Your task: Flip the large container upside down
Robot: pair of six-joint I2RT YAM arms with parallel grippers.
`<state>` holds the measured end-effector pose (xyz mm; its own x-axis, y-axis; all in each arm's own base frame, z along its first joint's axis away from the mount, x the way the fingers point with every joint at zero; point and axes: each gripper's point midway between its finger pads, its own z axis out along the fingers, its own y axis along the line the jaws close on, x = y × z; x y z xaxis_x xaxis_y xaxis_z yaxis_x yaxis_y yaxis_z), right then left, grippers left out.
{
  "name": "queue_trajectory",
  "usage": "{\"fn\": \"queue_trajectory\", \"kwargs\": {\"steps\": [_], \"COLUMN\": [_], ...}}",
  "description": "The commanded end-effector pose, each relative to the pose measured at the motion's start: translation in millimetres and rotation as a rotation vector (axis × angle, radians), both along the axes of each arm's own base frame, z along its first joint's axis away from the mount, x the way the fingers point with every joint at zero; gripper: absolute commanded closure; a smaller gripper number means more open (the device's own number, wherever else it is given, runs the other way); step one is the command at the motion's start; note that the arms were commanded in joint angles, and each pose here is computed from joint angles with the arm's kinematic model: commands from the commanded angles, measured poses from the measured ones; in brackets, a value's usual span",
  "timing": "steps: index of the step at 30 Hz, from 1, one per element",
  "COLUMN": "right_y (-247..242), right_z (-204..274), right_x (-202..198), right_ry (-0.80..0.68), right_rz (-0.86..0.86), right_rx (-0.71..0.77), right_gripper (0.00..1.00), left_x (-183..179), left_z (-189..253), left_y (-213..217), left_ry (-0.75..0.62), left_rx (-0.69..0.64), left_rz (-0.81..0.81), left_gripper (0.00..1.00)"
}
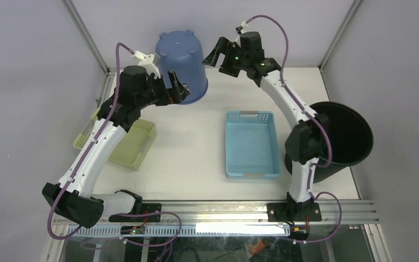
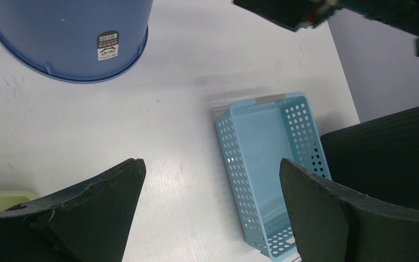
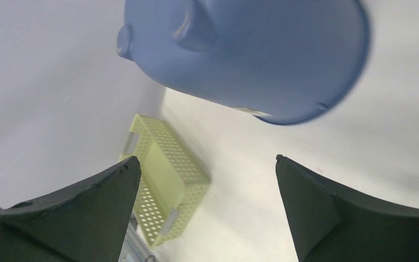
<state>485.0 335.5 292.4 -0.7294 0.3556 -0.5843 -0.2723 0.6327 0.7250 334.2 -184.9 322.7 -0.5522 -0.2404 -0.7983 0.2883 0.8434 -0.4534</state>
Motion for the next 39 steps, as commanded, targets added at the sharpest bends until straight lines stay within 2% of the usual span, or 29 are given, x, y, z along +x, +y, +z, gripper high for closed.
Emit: {"fn": "queue_trajectory", "kwargs": {"steps": [1, 7, 10, 12, 15, 19, 26, 29, 33, 35, 39], "right_y": [-62, -101, -93, -86, -80, -77, -64, -52, -45, -40, -31], "right_z": [49, -14, -39, -58, -90, -121, -163, -173, -177, -171, -158], "right_x": [-55, -142, -188, -211, -230, -236, -236, -234, -229, -228, -226], "right_ry": [-0.138, -0.051, 0.006, 0.085, 0.156, 0.183, 0.232, 0.236, 0.238, 0.227, 0.197], "right_rz": [-0.082, -0.208, -0.184, -0.16, -0.158, -0.146, -0.082, -0.047, -0.04, -0.028, -0.001], "right_rx": [-0.234, -0.66, -0.775, -0.775, -0.739, -0.721, -0.761, -0.74, -0.743, -0.729, -0.704], "right_gripper": [0.01, 0.01, 0.01, 0.01, 0.11, 0.25, 0.42, 0.52, 0.76, 0.84, 0.85], "left_x": [-8, -15, -14, -15, -15, -17, -18, -18, -18, -18, -16], "left_z": [20, 5, -3, -5, -10, -14, -16, -20, -22, -23, -25], "left_y": [-4, 14, 26, 32, 41, 50, 48, 45, 44, 44, 51], "left_ry": [-0.052, -0.018, 0.0, 0.001, 0.005, -0.006, -0.015, -0.011, -0.007, -0.01, -0.031], "left_rx": [-0.036, 0.002, 0.013, 0.01, 0.013, 0.013, -0.003, -0.011, -0.011, -0.003, 0.041], "left_rz": [-0.047, 0.038, 0.112, 0.146, 0.203, 0.251, 0.247, 0.236, 0.226, 0.224, 0.238], "left_gripper": [0.01, 0.01, 0.01, 0.01, 0.01, 0.01, 0.01, 0.01, 0.01, 0.01, 0.01]}}
